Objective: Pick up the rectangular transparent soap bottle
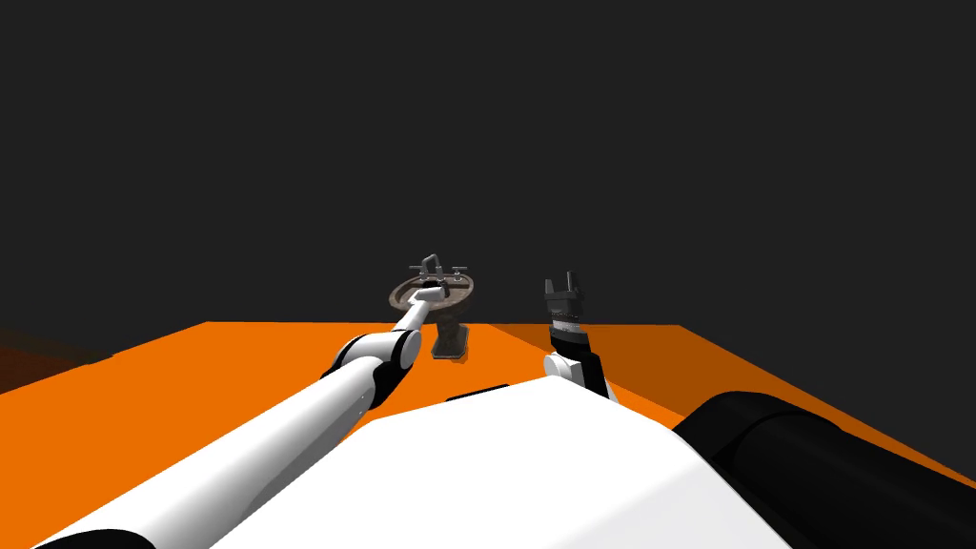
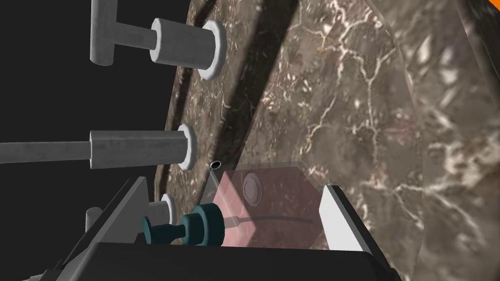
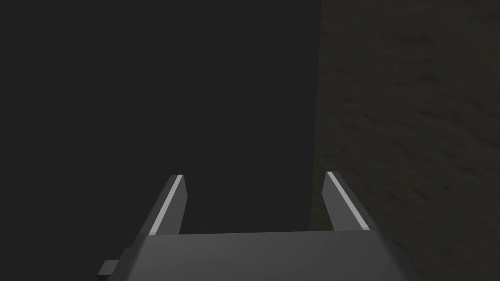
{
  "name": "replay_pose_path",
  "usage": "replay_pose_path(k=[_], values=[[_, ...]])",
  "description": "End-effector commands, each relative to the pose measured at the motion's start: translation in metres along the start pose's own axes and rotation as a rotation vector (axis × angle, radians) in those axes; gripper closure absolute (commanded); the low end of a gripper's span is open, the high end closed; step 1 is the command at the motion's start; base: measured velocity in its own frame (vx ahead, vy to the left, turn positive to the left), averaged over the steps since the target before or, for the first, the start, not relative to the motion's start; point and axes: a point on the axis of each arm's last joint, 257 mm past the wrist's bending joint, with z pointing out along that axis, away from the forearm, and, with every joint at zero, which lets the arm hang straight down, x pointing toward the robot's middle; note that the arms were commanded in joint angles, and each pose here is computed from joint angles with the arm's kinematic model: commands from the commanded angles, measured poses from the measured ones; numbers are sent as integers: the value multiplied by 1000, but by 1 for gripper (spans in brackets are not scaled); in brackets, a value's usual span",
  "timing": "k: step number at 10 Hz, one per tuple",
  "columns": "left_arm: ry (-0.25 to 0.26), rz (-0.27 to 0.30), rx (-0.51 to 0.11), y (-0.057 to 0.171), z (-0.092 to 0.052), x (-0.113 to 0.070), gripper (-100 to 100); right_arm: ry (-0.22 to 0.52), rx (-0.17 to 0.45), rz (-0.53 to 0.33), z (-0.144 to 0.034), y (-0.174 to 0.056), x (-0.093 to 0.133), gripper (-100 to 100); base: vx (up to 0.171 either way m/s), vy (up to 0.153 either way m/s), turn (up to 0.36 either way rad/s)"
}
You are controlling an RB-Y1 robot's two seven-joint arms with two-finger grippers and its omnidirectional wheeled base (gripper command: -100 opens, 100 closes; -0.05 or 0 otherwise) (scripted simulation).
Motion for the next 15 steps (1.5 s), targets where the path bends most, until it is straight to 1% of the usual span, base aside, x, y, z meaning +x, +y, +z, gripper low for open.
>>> replay_pose_path(k=[1,2,3,4,5,6,7,8,9,10,11,12,13,14,15], values=[[5,18,-47,4,0,10,-100,0,0,0,0,0,0,0,-24,54,-119],[2,18,-67,9,-1,10,-100,0,0,0,0,0,0,0,-15,41,-55],[6,32,-95,11,-2,16,-100,0,0,0,0,0,0,0,-15,39,-60],[4,32,-109,14,-2,16,-100,0,0,0,0,0,0,0,-15,32,-52],[5,46,-145,18,-4,22,-100,0,0,0,0,0,0,0,-9,46,-89],[9,60,-167,17,-6,28,-100,0,0,0,0,0,0,0,-23,75,-126],[6,61,-189,23,-7,27,-100,0,0,0,0,0,0,0,-24,59,-50],[8,76,-219,25,-9,33,-100,0,0,0,0,0,0,0,-16,54,-64],[6,76,-227,27,-10,33,-100,0,0,0,0,0,0,0,-11,45,-46],[7,93,-262,30,-13,38,-100,0,0,0,0,0,0,0,-3,49,-77],[9,109,-284,29,-16,44,-100,0,0,0,0,0,0,0,-4,82,-110],[7,109,-300,33,-17,43,-100,0,0,0,0,0,0,0,-7,73,-42],[9,126,-320,32,-20,49,-100,0,0,0,0,0,0,0,0,67,-71],[7,127,-334,36,-22,48,-100,0,0,0,0,0,0,0,-2,58,-38],[7,144,-367,38,-26,53,-100,0,0,0,0,0,0,0,0,65,-62]])
